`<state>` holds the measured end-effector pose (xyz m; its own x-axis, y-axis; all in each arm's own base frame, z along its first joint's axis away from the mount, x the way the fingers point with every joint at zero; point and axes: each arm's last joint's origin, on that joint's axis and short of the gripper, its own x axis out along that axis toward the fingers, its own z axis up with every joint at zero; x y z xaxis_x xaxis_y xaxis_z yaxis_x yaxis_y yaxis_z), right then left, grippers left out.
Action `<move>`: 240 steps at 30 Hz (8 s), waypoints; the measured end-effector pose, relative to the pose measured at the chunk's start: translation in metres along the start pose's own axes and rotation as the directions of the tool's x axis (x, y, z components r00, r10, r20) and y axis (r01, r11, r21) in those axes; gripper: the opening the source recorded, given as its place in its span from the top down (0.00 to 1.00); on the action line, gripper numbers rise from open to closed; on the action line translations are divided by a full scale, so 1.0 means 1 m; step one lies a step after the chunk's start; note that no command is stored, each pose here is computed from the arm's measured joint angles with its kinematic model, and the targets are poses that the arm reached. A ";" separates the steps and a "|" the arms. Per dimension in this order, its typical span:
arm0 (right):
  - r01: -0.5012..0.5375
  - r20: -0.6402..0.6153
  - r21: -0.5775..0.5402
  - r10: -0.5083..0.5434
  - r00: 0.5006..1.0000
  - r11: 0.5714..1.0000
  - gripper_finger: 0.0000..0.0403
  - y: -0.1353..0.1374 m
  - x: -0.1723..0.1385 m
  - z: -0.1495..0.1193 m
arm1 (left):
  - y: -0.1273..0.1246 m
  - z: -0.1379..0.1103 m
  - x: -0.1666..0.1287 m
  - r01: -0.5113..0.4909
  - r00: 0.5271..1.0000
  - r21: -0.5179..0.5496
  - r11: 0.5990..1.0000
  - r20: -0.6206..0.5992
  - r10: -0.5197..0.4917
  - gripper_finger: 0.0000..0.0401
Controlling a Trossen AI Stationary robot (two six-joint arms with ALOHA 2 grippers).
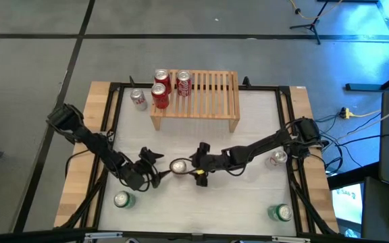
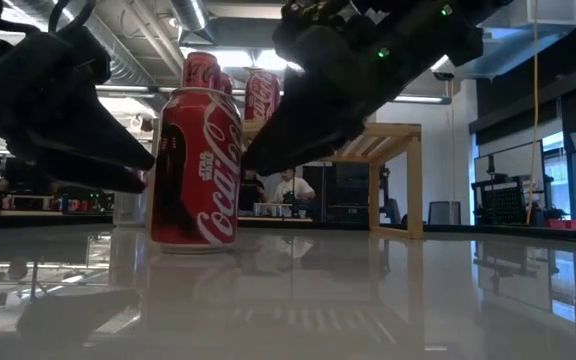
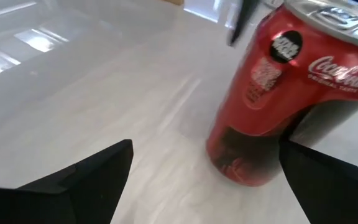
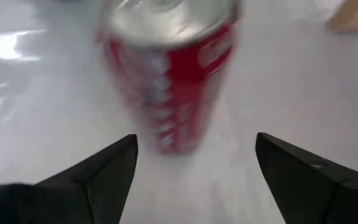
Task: Place canned beverage on shelf
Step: Put the red and white soda can on the shelf aligned with the other red and white soda can
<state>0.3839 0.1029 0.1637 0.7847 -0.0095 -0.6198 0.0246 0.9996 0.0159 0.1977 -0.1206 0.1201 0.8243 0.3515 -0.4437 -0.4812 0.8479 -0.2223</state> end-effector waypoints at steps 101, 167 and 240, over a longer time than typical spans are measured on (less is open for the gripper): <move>-0.058 0.420 0.012 0.048 0.906 0.998 0.19 0.009 -0.009 0.041 | -0.005 -0.002 -0.012 -0.036 0.994 0.166 0.986 0.103 0.019 0.02; -0.057 0.372 0.018 0.046 0.927 0.998 0.19 -0.008 0.035 0.015 | -0.006 -0.003 -0.012 0.000 0.998 0.181 0.984 0.065 -0.012 0.02; 0.058 0.361 -0.043 -0.039 0.932 0.997 0.30 -0.004 -0.046 0.090 | -0.008 -0.004 -0.012 0.065 0.998 0.187 0.980 0.003 -0.066 0.02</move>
<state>0.4034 0.0966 0.2633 0.9538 -0.0575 -0.2947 0.0433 0.9976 -0.0544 0.1902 -0.1336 0.1237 0.8555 0.2958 -0.4251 -0.3629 0.9280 -0.0844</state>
